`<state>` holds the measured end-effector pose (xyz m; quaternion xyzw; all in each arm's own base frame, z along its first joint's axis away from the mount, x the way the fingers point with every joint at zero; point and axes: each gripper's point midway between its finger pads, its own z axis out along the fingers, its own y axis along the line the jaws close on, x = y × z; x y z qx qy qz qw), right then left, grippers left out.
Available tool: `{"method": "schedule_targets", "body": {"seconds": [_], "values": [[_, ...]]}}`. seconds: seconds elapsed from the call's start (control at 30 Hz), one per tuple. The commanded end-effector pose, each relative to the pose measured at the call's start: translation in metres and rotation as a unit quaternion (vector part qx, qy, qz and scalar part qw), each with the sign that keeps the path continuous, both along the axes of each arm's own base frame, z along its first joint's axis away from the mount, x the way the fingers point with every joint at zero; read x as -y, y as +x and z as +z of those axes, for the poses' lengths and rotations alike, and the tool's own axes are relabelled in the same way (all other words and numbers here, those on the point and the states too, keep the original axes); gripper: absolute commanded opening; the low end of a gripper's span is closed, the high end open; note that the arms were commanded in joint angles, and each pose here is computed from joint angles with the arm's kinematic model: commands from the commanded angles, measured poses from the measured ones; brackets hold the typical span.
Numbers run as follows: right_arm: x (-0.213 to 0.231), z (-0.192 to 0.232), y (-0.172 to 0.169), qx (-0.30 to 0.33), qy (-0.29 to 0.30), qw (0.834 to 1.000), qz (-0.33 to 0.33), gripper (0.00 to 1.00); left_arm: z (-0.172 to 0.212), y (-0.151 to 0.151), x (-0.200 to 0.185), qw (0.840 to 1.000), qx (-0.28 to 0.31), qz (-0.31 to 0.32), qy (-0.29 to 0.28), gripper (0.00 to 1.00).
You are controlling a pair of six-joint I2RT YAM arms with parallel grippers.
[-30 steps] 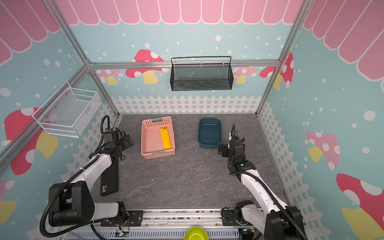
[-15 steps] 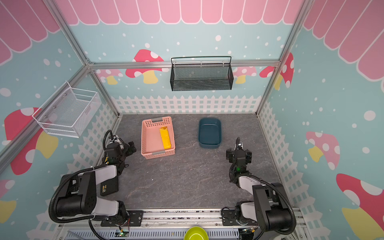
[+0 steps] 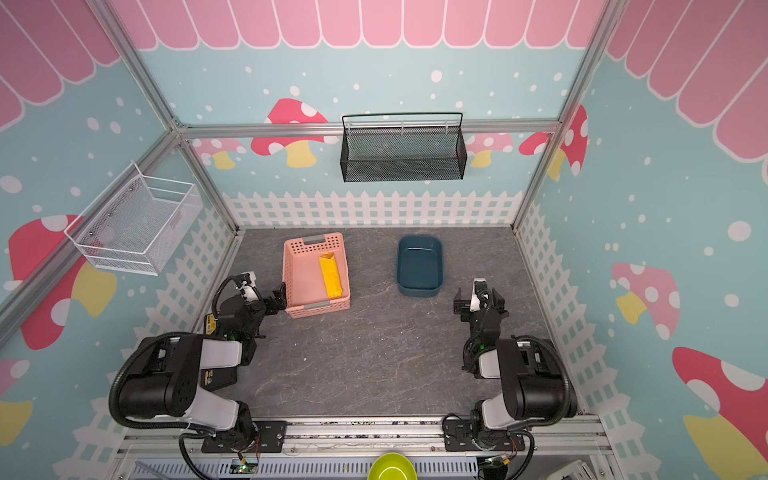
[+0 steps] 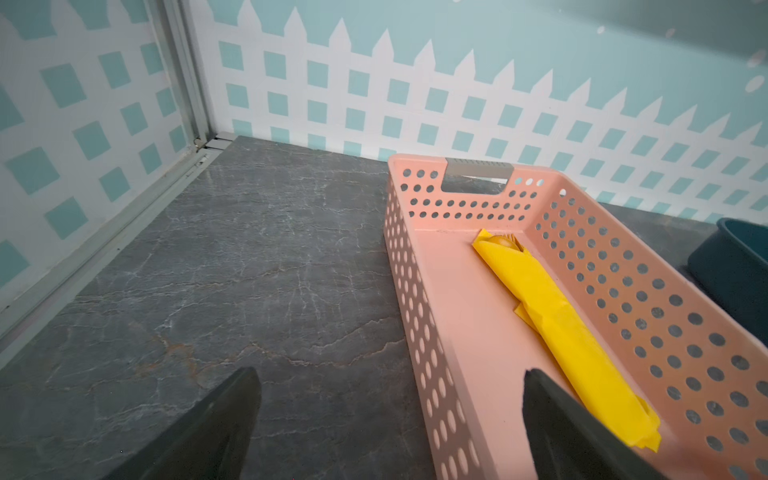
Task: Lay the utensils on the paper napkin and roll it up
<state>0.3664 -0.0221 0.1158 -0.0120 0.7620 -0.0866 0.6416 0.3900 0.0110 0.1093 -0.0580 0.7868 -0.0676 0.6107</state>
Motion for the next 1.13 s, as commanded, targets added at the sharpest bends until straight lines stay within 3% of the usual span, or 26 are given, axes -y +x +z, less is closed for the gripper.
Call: {"method": "schedule_targets", "body": {"seconds": [0.0, 0.1, 0.3, 1.1], "values": [[-0.011, 0.018, 0.007, 0.036, -0.010, 0.999, 0.037, 0.99, 0.011, 0.005, 0.007, 0.999, 0.019, -0.011, 0.035, 1.00], [-0.011, 0.017, 0.006, 0.034, -0.010, 0.999, 0.037, 1.00, 0.004, 0.013, 0.016, 0.998, -0.016, -0.014, 0.062, 1.00], [-0.011, 0.019, 0.005, 0.040, -0.012, 0.998, 0.036, 1.00, 0.006, 0.013, 0.006, 0.997, -0.005, 0.031, 0.070, 1.00], [-0.018, 0.018, 0.005, 0.038, -0.019, 0.998, 0.054, 0.99, 0.005, 0.015, 0.005, 0.998, -0.011, 0.022, 0.059, 1.00]]}}
